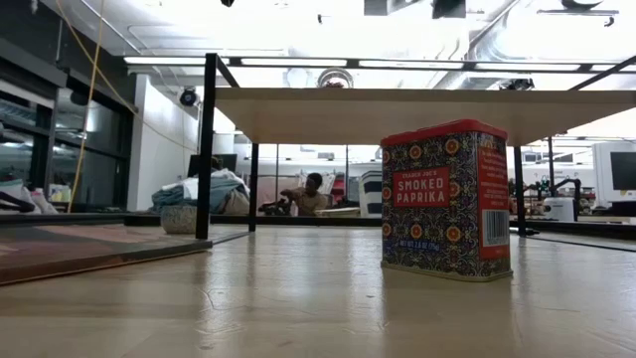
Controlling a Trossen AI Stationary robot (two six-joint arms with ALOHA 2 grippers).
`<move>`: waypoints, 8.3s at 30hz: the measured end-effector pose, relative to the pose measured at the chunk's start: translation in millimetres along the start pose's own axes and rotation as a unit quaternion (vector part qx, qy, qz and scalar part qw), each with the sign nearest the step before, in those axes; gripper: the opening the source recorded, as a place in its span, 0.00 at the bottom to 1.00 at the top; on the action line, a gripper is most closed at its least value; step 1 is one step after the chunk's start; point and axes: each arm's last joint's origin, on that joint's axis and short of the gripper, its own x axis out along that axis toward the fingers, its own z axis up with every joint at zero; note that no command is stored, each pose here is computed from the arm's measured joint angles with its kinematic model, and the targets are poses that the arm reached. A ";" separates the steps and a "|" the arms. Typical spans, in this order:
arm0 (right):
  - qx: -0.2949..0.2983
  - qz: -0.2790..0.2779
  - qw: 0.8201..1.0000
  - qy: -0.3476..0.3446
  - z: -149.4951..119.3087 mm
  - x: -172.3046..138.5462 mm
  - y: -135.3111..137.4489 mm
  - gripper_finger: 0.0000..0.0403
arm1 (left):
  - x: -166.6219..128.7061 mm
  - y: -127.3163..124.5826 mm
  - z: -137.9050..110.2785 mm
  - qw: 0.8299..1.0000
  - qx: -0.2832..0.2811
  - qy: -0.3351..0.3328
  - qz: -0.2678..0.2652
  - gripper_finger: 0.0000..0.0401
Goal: Shelf spices
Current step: Remove the brown seasoning bottle from the shelf, then remove the transparent seasoning bottle from the shelf
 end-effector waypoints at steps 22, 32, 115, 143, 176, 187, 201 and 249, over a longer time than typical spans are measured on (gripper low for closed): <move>0.330 -0.054 0.939 -0.080 99.3 28.1 -64.7 0.71 | -5.9 2.7 -28.5 0.987 -0.061 0.151 0.000 0.59; 0.340 -0.083 0.935 -0.061 96.5 64.7 -59.2 0.71 | -10.3 6.9 -40.6 0.975 -0.026 0.212 0.058 0.59; -0.098 0.273 0.938 -0.187 137.1 -44.6 -43.3 0.40 | 27.8 -91.4 -23.3 0.876 0.443 -0.054 -0.186 0.59; -0.108 0.289 0.931 -0.194 142.6 -44.8 -45.1 0.39 | 39.4 -87.3 -24.2 0.890 0.383 -0.052 -0.241 0.58; -0.070 0.231 0.948 -0.209 155.1 -48.7 -69.3 0.34 | 32.2 -55.8 -55.7 0.927 0.289 0.111 -0.212 0.00; -0.064 -0.054 0.996 -0.017 91.6 4.8 -94.0 0.32 | 23.7 -102.4 -228.9 0.885 0.071 0.334 -0.316 0.00; -0.031 0.150 0.986 -0.064 66.7 24.8 -43.0 0.27 | 5.6 -105.3 -184.0 0.952 0.115 0.179 -0.221 0.00; 0.129 0.063 0.990 0.006 -70.7 122.4 34.0 0.58 | 44.0 -186.3 -264.3 0.920 -0.080 0.336 -0.187 0.49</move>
